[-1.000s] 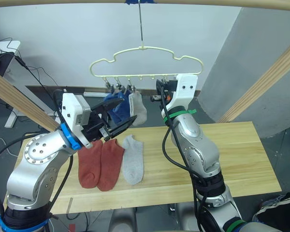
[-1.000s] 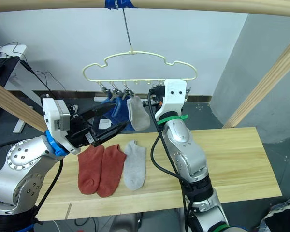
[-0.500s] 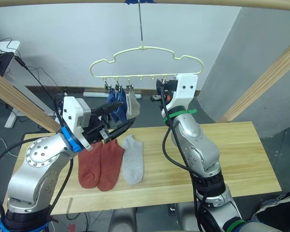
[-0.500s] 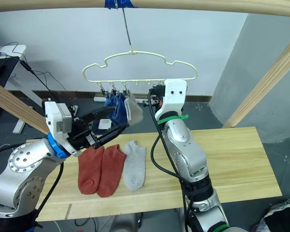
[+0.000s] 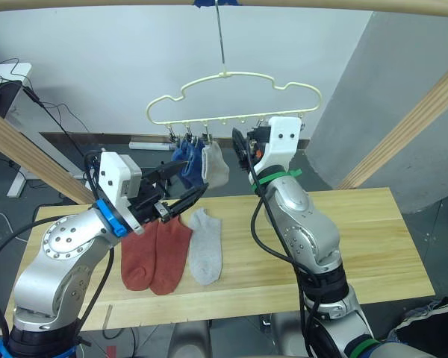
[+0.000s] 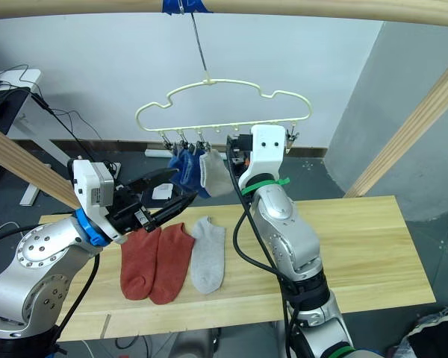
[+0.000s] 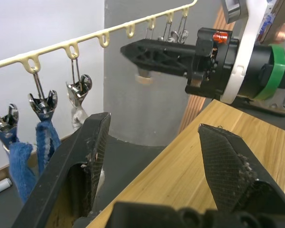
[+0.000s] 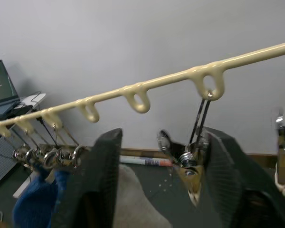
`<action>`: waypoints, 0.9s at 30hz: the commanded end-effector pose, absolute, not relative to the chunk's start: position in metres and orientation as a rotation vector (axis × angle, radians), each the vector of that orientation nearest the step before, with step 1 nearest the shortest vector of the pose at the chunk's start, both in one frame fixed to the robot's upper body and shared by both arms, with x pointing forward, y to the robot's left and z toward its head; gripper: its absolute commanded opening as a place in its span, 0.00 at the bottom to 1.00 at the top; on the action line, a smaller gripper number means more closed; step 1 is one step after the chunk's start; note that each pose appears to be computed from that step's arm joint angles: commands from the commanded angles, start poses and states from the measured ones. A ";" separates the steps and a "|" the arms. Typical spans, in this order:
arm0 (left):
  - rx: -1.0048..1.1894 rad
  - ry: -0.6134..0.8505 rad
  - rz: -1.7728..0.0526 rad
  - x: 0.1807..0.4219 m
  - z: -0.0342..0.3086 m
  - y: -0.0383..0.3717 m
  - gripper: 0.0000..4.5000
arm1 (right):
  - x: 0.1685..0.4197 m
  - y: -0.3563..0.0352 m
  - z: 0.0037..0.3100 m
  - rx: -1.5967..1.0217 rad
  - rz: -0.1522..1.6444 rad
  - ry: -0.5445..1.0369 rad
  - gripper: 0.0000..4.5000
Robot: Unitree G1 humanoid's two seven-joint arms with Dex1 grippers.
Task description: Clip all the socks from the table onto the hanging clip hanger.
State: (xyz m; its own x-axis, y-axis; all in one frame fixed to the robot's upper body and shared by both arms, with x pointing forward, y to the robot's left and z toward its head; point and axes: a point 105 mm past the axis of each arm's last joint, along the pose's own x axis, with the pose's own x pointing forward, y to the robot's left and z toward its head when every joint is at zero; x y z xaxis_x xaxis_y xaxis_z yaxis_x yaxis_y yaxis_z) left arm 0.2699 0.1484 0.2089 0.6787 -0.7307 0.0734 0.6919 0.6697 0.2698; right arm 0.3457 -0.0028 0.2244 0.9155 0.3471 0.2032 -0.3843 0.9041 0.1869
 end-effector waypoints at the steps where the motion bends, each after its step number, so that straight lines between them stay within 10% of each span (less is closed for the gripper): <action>1: 0.240 -0.227 -0.813 0.266 0.218 0.145 0.72 | 0.334 0.010 0.260 0.282 0.436 -0.267 0.56; 27: 0.242 -0.221 -0.819 0.268 0.209 0.153 0.72 | 0.343 0.001 0.255 0.163 0.400 -0.253 0.56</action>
State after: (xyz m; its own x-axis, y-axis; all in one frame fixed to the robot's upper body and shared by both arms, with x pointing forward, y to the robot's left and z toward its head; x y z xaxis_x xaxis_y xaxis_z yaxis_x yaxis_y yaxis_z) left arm 0.2713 0.1530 0.2046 0.6697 -0.7387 0.0764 0.6980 0.6612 0.2752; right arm 0.3510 -0.0069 0.2369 0.9163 0.3388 0.2137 -0.3702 0.9200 0.1288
